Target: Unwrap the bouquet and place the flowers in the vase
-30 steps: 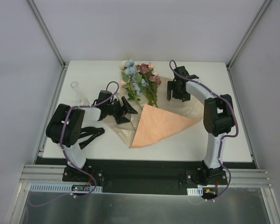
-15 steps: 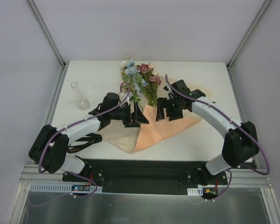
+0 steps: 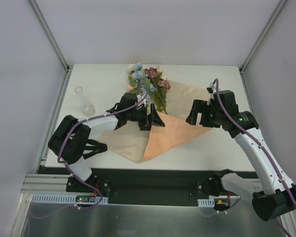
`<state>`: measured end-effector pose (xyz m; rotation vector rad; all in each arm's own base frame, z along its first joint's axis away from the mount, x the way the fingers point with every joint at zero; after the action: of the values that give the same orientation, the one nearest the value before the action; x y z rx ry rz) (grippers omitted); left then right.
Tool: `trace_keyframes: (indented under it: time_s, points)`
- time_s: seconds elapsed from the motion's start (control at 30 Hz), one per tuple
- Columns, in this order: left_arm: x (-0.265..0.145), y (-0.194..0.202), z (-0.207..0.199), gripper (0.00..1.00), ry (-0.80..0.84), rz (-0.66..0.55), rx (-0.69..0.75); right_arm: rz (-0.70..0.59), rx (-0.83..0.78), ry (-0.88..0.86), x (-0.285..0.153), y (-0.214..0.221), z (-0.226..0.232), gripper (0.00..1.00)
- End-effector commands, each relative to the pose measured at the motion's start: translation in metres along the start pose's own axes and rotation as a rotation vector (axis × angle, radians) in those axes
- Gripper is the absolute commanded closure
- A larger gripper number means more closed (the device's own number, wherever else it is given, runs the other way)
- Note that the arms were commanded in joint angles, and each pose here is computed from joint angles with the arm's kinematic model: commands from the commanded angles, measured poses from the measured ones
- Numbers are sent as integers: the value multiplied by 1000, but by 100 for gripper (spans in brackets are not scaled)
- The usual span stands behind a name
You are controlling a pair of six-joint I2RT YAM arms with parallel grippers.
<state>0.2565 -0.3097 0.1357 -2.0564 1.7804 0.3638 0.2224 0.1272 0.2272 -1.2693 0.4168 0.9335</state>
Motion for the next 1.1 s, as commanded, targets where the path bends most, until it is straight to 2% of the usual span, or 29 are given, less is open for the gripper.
trace_keyframes:
  time_s: [0.0, 0.1, 0.17, 0.27, 0.37, 0.47, 0.6, 0.63, 0.7, 0.73, 0.77, 0.83, 0.9, 0.97, 1.0, 1.07]
  points:
    - [6, 41, -52, 17, 222, 148, 124, -45, 29, 85, -18, -7, -18, 7]
    - [5, 82, -67, 18, 268, 203, 212, -75, 27, 117, -26, -14, -25, 6]
    - [5, 113, -68, 14, 275, 250, 258, -69, 28, 142, -27, -14, -31, 6]
    - [-3, 134, -66, 8, 279, 263, 287, -7, 16, 111, -20, -7, -28, 5]
    - [-14, 143, -63, 6, 288, 275, 296, 62, 20, 59, -8, 1, -22, 5]
    - [-24, 148, -60, 6, 253, 286, 317, 67, 8, 28, -5, 4, -12, 5]
    - [-46, 131, -61, 9, 177, 183, 388, 94, 5, -25, 12, 13, 7, 6]
    - [-53, 126, -62, 9, 177, 159, 390, 103, -10, -77, 20, 17, 23, 11]
    - [-70, 109, -61, 10, 172, 87, 361, 194, 30, -67, 47, 45, 30, 21]
    - [-76, 105, -61, 10, 175, 70, 353, 186, -2, -85, 57, 54, 45, 30]
    - [-82, 101, -59, 10, 174, 58, 336, 252, 5, -55, 73, 84, 40, 34]
    - [-95, 91, -57, 10, 169, 12, 315, 248, 33, -77, 90, 105, 57, 42]
    - [-104, 88, -59, 9, 170, -14, 318, 299, 46, -40, 105, 127, 51, 44]
    - [-110, 86, -59, 9, 157, -33, 310, 316, -8, 24, 117, 127, 40, 45]
    - [-114, 85, -61, 9, 149, -48, 315, 280, -38, 21, 117, 105, 49, 45]
    - [-121, 82, -61, 8, 117, -71, 301, 279, -187, 106, 126, 90, 37, 46]
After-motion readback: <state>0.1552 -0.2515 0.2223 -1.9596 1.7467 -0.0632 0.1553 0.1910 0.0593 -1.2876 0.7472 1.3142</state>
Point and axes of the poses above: each gripper's point midway between its finger pads, its own x axis out along the fingers, its own z axis along the line the jaws close on, y = z × x, the point moved 2 cm from there along -x, back along the fingers, and after that the axes turned 5 degrees about -x, right-handed, at the moved point
